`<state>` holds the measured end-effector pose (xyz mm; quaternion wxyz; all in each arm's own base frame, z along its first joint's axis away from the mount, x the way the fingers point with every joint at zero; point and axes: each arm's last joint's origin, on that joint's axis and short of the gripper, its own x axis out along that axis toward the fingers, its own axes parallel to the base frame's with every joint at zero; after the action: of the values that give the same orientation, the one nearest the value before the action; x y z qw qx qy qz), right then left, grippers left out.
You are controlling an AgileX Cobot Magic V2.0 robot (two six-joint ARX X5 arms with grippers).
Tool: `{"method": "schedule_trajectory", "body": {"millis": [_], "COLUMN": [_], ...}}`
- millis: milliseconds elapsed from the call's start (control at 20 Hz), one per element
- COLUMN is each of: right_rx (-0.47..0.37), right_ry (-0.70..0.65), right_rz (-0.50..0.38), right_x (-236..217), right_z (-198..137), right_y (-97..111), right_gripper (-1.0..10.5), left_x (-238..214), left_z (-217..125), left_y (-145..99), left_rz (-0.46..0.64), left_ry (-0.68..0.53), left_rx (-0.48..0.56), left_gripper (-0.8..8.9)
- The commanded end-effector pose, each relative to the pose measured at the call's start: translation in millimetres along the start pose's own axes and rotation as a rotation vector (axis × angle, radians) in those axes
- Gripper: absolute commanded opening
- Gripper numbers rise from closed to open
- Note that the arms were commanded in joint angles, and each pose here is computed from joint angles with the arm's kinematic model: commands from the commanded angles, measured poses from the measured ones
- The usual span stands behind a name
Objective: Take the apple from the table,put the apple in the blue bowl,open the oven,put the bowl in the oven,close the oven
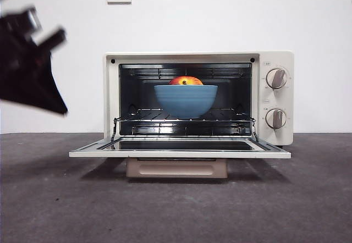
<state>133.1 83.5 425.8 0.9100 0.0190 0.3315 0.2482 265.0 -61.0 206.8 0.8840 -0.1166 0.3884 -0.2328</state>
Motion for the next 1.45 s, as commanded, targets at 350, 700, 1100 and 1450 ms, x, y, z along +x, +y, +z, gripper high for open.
{"method": "schedule_trajectory", "body": {"millis": [350, 700, 1100, 1450], "right_rx": [-0.020, -0.019, -0.018, -0.016], "right_ry": [-0.061, -0.071, -0.060, -0.029], "right_rz": [0.027, 0.020, 0.018, 0.012], "right_x": [-38, -44, -44, -46], "right_z": [-13, -16, -17, -21], "right_y": [1, 1, 0, -1], "right_gripper": [1.5, 1.5, 1.5, 1.5], "left_x": [68, 79, 75, 61], "left_z": [-19, -25, -1, 42], "left_y": [28, 29, 28, 26], "left_rz": [-0.062, -0.240, -0.401, -0.460], "left_ry": [0.101, 0.143, -0.014, -0.282], "left_rx": [-0.086, -0.098, -0.146, -0.148], "left_gripper": [0.06, 0.06, 0.06, 0.06]}}
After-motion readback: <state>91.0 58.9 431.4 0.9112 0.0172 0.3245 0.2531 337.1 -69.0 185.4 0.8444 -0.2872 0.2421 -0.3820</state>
